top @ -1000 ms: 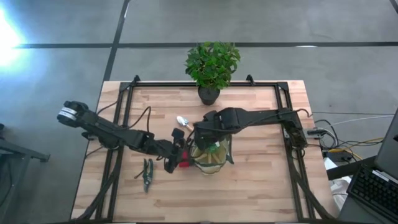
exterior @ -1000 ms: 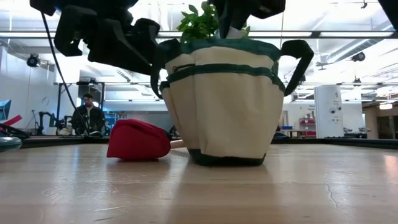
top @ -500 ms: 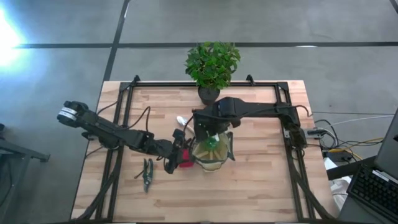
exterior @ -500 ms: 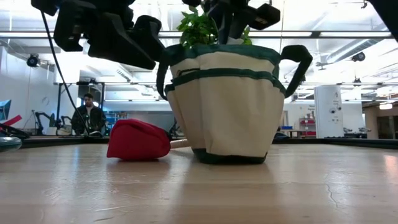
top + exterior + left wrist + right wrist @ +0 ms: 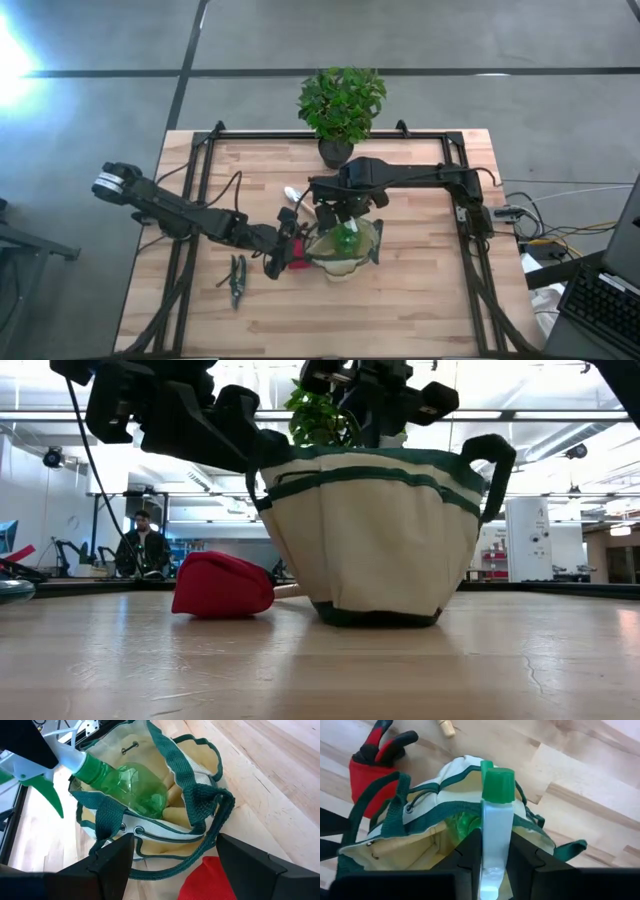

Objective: Pick & Place Garden tools in Gardening bag
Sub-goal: Put the green spray bottle into the gardening bag

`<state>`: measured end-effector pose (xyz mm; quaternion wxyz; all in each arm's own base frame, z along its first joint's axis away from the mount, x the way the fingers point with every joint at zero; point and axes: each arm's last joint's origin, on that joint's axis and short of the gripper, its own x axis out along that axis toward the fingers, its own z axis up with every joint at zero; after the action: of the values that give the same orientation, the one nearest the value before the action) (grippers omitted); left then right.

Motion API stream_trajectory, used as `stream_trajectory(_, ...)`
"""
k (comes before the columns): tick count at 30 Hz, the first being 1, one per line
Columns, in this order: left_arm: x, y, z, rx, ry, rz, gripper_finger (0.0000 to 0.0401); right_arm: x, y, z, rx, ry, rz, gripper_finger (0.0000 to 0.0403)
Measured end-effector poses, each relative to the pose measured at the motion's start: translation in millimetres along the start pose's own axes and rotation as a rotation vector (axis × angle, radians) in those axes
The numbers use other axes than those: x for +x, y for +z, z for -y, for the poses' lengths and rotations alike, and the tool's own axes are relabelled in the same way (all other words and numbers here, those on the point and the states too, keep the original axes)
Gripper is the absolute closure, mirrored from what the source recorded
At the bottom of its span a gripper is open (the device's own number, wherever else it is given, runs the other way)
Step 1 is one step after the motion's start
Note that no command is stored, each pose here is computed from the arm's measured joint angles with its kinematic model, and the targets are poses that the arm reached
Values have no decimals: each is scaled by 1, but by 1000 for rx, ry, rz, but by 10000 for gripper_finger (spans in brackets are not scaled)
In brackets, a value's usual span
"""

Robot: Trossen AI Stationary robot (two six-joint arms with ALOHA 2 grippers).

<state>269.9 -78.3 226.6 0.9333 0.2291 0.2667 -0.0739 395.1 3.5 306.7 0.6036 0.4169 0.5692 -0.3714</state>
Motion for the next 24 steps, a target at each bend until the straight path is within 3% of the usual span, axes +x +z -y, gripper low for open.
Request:
stream_trajectory(10, 0, 0, 0, 0, 0, -1, 117, -7, 0, -4, -54, 68, 28, 288)
stream_trajectory(24, 0, -1, 0, 2, -3, -10, 117, -32, -19, -2, -63, 167, 36, 291)
